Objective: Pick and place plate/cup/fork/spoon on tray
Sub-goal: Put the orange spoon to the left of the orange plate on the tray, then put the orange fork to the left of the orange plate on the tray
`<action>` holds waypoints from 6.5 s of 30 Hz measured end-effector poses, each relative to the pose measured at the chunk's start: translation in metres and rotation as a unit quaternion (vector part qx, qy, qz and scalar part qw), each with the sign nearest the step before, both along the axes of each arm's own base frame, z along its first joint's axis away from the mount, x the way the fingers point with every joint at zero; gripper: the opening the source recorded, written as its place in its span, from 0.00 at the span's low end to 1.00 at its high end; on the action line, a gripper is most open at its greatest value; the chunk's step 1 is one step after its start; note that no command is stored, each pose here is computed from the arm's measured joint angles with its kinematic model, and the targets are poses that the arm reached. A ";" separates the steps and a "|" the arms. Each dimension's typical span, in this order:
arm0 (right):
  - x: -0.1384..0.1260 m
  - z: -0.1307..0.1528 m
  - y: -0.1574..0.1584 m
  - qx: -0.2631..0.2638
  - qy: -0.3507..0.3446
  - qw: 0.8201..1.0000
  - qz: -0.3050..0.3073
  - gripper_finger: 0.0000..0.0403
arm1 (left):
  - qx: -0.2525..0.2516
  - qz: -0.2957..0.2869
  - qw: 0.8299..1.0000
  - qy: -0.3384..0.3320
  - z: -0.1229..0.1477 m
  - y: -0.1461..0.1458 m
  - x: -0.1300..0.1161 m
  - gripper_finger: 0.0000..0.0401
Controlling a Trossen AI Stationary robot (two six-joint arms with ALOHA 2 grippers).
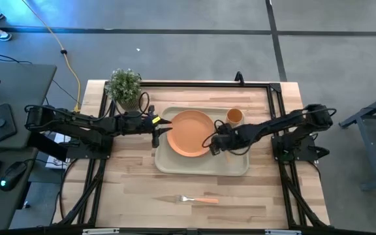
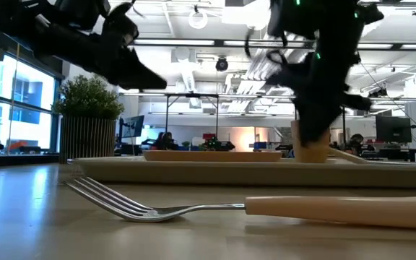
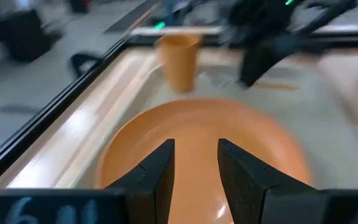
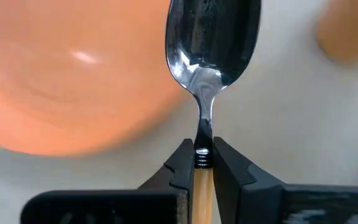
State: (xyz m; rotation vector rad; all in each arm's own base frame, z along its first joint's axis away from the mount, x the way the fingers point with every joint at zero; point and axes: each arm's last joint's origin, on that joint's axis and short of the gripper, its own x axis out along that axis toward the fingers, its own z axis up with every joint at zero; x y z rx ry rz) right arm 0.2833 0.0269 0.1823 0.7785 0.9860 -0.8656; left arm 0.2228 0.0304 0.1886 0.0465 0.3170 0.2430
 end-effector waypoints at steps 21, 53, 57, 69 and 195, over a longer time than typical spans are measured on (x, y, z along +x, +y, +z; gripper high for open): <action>-0.004 0.010 -0.012 -0.331 -0.099 0.896 0.277 0.03 | -0.123 0.032 0.990 -0.067 -0.001 0.030 0.040 0.15; 0.007 0.023 -0.074 -0.528 -0.104 0.831 0.141 0.04 | 0.128 0.099 0.980 -0.112 0.075 0.037 0.142 0.29; 0.006 0.023 -0.083 -0.529 -0.099 0.833 0.127 0.04 | 0.132 0.097 0.981 -0.100 0.074 0.037 0.142 0.29; 0.010 0.032 -0.082 -0.536 -0.157 0.809 0.181 0.04 | 0.140 0.087 0.980 -0.108 0.076 0.046 0.141 0.29; 0.000 0.027 -0.044 -0.232 -0.112 0.846 0.466 0.36 | -0.203 0.222 0.882 0.363 -0.002 0.084 0.058 0.28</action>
